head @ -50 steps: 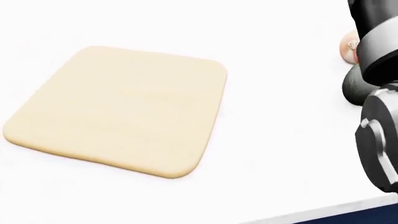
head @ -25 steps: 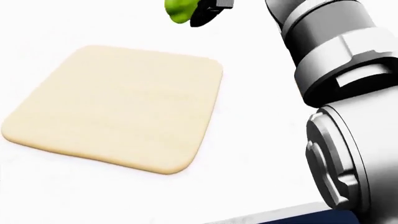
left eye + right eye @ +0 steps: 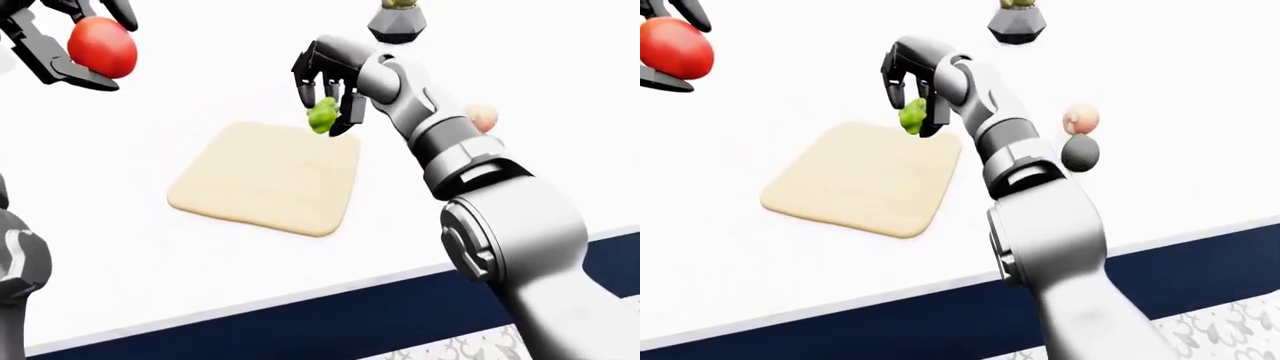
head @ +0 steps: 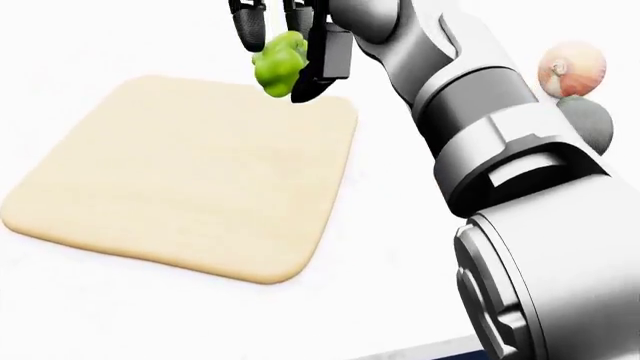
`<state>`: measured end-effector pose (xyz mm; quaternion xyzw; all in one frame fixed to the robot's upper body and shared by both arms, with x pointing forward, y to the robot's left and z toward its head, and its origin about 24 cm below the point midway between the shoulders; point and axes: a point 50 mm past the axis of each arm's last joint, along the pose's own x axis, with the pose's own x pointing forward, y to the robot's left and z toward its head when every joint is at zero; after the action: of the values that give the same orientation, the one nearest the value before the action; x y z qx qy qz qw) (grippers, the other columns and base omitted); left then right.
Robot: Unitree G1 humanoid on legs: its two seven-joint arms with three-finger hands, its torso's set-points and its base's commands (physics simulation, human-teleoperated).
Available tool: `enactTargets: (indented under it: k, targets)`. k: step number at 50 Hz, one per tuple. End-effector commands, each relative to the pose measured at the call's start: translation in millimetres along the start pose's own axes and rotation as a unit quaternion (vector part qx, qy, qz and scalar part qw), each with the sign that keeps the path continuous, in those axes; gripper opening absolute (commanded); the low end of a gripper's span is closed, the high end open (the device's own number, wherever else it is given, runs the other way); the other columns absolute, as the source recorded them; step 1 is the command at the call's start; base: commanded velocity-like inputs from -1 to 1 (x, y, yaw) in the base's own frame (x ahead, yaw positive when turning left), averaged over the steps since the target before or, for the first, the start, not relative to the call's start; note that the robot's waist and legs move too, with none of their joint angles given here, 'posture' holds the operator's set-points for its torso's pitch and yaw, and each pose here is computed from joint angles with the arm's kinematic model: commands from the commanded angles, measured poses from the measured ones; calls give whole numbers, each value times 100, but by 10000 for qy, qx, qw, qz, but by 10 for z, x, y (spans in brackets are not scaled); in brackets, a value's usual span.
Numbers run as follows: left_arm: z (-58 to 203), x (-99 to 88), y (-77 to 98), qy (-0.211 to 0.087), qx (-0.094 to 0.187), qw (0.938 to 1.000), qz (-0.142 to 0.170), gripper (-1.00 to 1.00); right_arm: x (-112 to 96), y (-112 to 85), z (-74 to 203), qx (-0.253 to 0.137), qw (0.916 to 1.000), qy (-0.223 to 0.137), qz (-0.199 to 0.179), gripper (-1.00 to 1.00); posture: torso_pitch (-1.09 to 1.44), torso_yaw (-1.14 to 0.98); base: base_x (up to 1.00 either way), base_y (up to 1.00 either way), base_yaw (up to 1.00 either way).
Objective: Place the avocado, onion, tomato and bell pepper on the cutting board.
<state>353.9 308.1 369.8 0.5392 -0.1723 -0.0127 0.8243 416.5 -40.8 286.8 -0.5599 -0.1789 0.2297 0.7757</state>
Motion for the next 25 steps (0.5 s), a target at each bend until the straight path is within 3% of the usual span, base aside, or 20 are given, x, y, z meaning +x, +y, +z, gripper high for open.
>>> enactTargets:
  k: [1, 16, 20, 21, 25]
  targets:
    - [123, -29, 211, -261, 84, 9986, 445, -100, -23, -278, 146, -139, 9985, -243, -477, -100, 0, 0, 0, 0, 0]
    - [121, -34, 214, -258, 103, 9987, 426, -100, -12, -113, 63, -138, 9999, -99, -14, -100, 0, 0, 0, 0, 0]
    - [127, -31, 218, -261, 105, 9987, 429, -100, -12, -117, 65, -135, 9999, -95, 11, -80, 0, 0, 0, 0, 0]
    - [128, -31, 220, -262, 104, 9987, 429, -100, -13, -112, 64, -142, 9998, -96, 28, -65, 0, 0, 0, 0, 0]
    - [127, -35, 222, -268, 105, 9987, 431, -100, -12, -118, 70, -162, 9998, -107, 27, -61, 0, 0, 0, 0, 0]
